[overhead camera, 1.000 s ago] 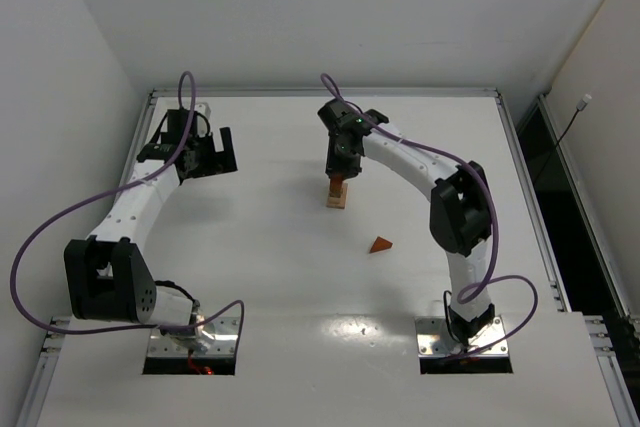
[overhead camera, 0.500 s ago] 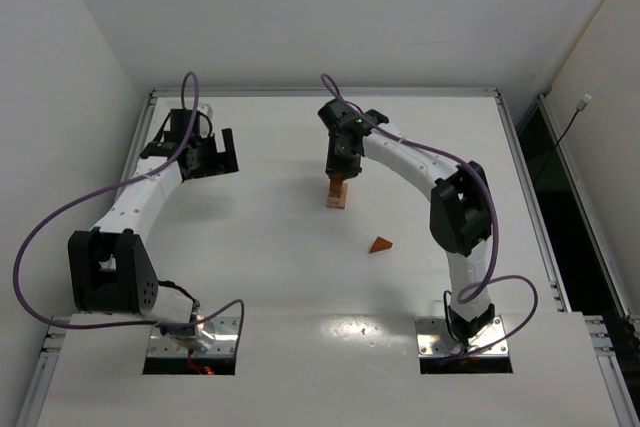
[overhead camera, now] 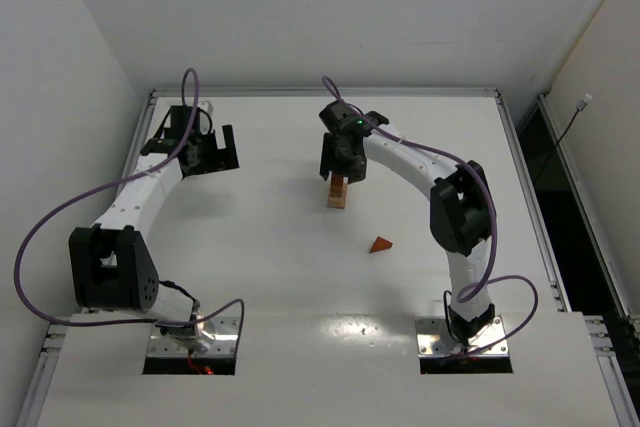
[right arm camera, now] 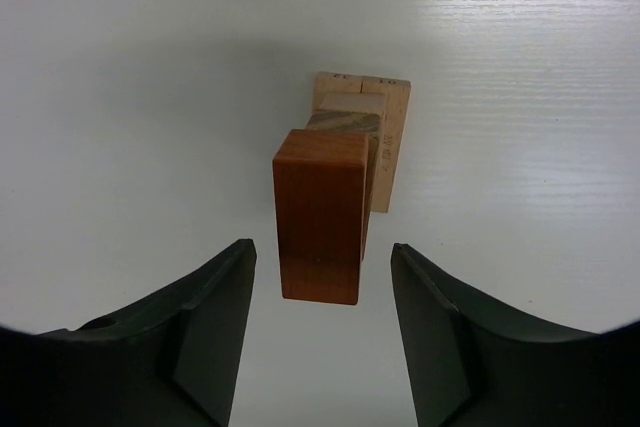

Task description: Build the wood block tower

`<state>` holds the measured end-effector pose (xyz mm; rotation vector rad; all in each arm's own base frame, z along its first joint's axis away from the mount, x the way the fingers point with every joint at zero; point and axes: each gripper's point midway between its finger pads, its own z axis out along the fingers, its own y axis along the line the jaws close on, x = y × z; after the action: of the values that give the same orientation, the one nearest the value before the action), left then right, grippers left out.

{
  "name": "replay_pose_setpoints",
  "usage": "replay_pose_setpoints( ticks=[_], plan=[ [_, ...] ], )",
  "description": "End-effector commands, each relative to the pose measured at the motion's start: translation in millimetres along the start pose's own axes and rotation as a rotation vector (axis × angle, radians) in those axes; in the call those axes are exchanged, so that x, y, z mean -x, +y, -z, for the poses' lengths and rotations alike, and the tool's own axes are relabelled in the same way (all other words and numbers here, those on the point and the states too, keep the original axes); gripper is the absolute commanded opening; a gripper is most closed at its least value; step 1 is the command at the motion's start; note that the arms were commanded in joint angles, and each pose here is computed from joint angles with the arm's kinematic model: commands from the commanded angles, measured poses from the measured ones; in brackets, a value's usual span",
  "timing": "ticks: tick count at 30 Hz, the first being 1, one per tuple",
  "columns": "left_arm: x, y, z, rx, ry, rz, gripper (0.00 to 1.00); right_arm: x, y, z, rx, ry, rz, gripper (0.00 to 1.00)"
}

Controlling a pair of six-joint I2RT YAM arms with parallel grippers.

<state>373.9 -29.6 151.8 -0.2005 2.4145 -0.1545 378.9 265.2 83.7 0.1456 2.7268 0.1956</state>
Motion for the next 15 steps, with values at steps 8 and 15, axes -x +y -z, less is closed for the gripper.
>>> replay_pose_setpoints(
  ticks=[8,15],
  plan=[
    [18.2,-7.9,4.0,-0.015,-0.048,-0.01,1.0,20.3,21.9,15.7,0.132,-0.072,0.054,0.62],
    [5.0,1.4,16.7,0.018,-0.057,-0.019,1.0,28.1,-21.1,76.1,0.246,-0.232,0.393,0.67]
  ],
)
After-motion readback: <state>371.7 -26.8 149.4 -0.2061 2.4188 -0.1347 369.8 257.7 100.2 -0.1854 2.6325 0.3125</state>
